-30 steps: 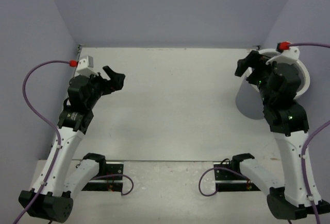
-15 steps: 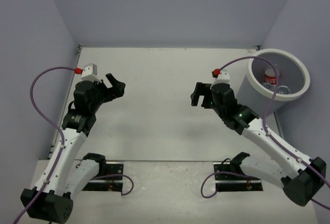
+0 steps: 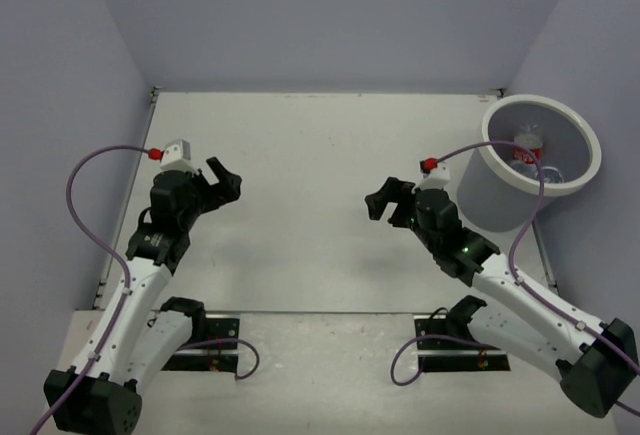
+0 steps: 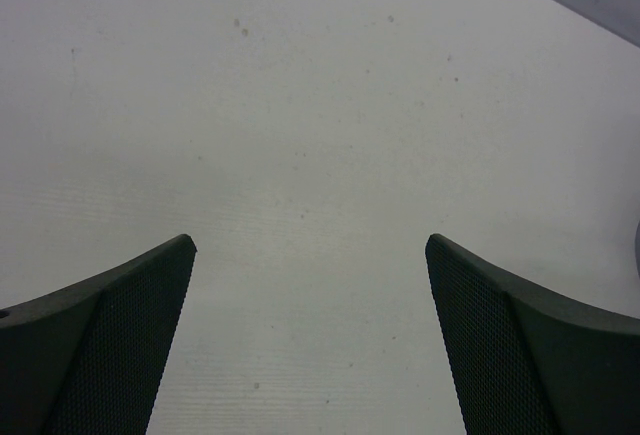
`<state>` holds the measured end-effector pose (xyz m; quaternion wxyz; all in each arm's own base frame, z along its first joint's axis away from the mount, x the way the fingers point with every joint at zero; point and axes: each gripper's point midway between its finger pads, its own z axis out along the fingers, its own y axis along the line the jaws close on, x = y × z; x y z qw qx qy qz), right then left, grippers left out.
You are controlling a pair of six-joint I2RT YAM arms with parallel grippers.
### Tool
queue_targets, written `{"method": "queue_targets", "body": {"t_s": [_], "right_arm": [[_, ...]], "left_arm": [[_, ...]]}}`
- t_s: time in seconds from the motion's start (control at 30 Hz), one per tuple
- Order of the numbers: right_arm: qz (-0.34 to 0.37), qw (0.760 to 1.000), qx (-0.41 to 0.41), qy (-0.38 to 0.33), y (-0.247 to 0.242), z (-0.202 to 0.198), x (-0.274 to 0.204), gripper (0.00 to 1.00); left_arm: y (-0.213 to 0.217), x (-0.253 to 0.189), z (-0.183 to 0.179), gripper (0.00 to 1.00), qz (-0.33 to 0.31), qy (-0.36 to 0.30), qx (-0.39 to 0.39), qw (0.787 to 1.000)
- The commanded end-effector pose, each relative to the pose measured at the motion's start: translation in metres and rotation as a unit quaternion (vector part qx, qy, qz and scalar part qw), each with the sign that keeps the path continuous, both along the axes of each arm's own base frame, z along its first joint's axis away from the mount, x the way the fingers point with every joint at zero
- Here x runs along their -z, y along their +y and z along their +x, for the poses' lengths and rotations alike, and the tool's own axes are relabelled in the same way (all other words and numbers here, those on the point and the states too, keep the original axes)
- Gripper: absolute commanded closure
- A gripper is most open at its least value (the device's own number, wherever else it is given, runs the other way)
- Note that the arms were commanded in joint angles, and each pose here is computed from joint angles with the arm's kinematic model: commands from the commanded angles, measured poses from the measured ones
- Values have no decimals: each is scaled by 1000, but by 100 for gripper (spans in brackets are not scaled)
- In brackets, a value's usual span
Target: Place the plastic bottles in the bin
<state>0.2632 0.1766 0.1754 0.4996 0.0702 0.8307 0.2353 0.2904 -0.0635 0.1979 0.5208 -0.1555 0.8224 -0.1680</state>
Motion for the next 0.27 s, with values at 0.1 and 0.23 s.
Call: {"method": "queue_targets", "body": {"t_s": [0.1,0.23], "right_arm": [[52,998,7,-27,9,5,-17,1],[55,998,10,-27,8,6,-17,1]], "left_arm": [[-1,-18,3,0,-16,-40,-1,999],[-2,-18,2,0,-17,-40,2,999]]}}
